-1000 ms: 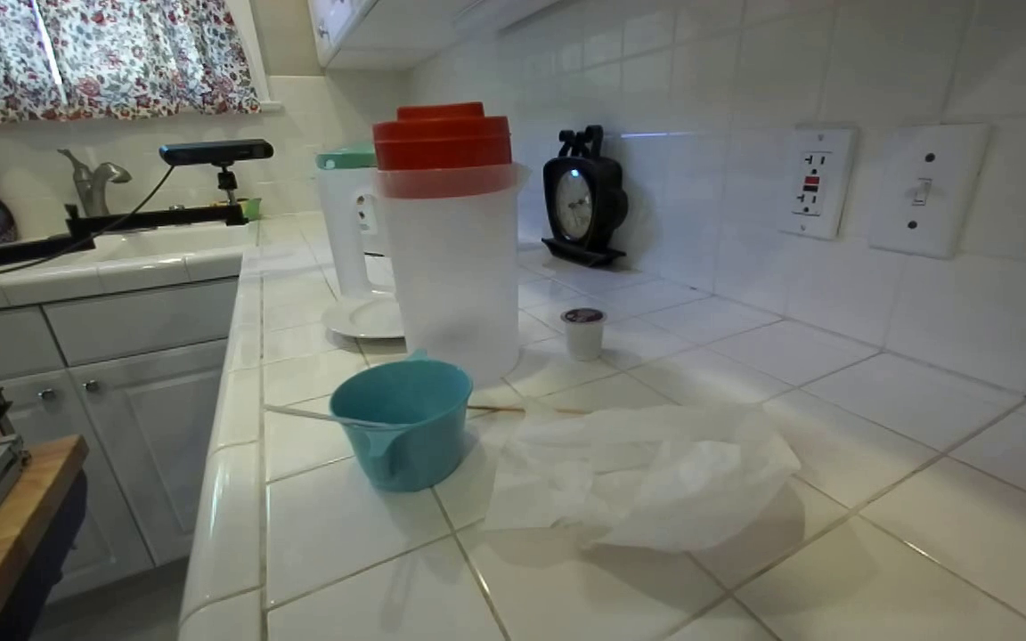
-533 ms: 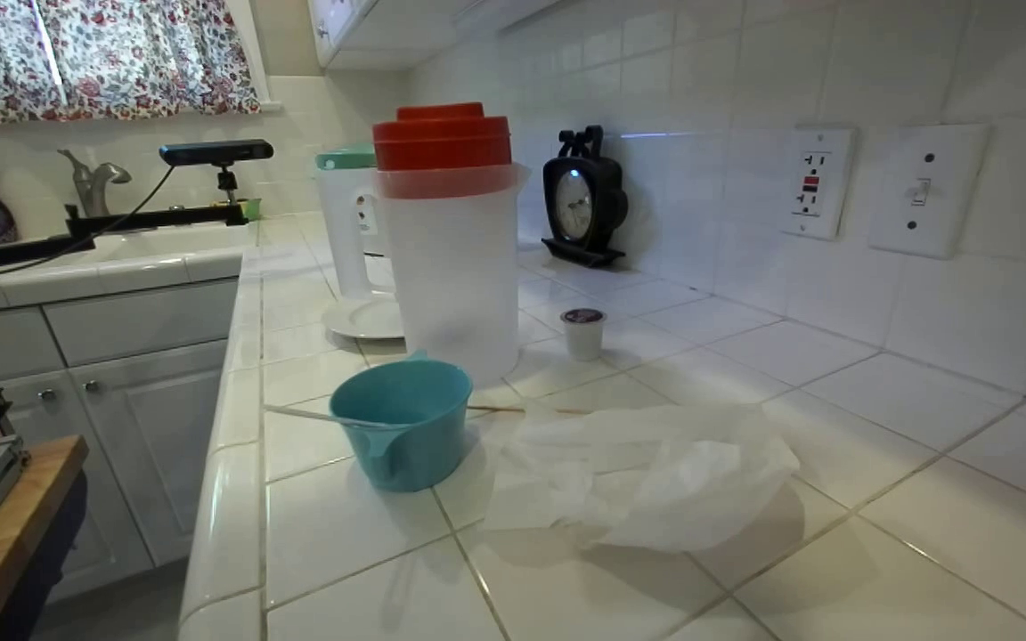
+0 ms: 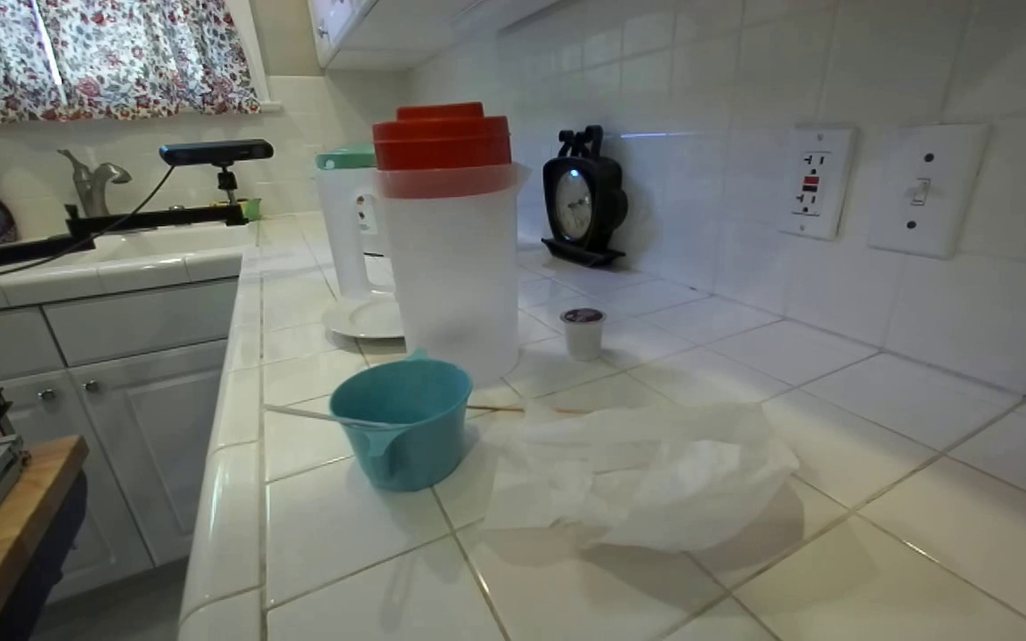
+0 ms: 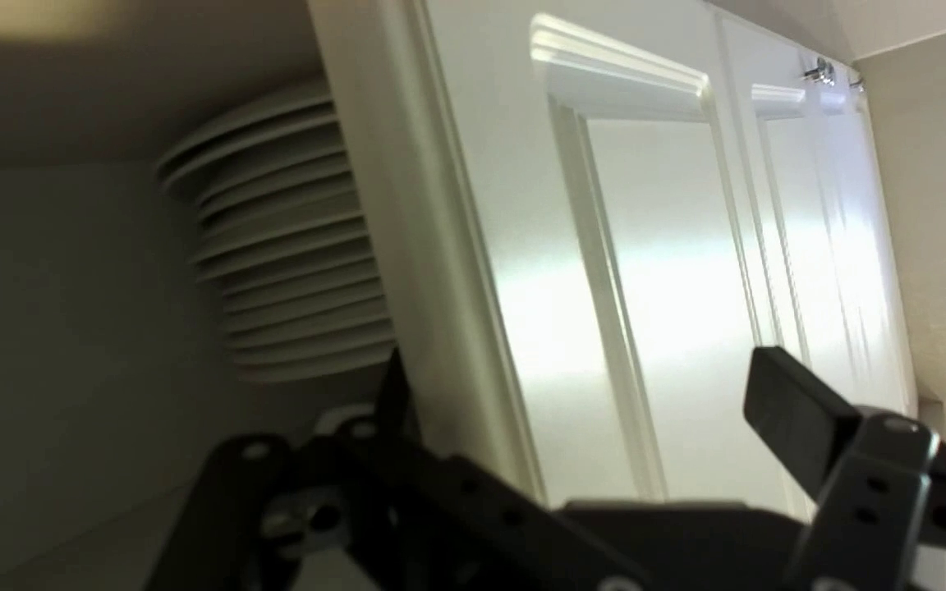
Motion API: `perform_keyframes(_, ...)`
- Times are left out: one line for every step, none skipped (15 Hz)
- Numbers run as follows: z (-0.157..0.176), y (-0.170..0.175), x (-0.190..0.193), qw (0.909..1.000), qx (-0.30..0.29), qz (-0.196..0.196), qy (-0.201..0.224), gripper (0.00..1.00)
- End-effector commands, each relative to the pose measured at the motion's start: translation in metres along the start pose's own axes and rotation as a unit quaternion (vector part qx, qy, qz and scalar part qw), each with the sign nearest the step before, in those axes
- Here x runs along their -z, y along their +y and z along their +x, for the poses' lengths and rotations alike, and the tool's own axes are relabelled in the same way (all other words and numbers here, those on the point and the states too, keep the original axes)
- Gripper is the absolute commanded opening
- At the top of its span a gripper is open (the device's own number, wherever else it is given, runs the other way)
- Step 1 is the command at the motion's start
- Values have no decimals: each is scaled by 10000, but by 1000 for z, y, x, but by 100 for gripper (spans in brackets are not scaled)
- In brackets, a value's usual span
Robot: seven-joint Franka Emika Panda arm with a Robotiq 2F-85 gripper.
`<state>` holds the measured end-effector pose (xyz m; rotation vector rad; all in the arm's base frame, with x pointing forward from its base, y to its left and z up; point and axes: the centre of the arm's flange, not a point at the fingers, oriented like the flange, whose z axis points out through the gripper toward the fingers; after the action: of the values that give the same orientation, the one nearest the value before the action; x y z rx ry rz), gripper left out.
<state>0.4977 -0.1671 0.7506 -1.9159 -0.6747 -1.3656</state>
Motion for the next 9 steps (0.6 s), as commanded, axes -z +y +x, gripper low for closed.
perform_keyframes(0,-38,2,9992,-236,22,-320,100)
perform_keyframes(0,-43,2,9987,-281,-3,-435,100)
perform_keyframes(2,-49,2,9982,-323,8,-514,100)
perform_keyframes(2,-54,1,9976,-357,-4,-590,100)
perform_keyframes(3,-60,-1,9970,-389,-5,-668,100)
perform_keyframes(5,-64,-2,9965,-412,5,-722,100)
perform_keyframes(7,-71,-4,9958,-446,-8,-799,100)
perform_keyframes(10,-77,-6,9953,-475,20,-844,100)
perform_keyframes(12,-85,-8,9944,-521,5,-916,100)
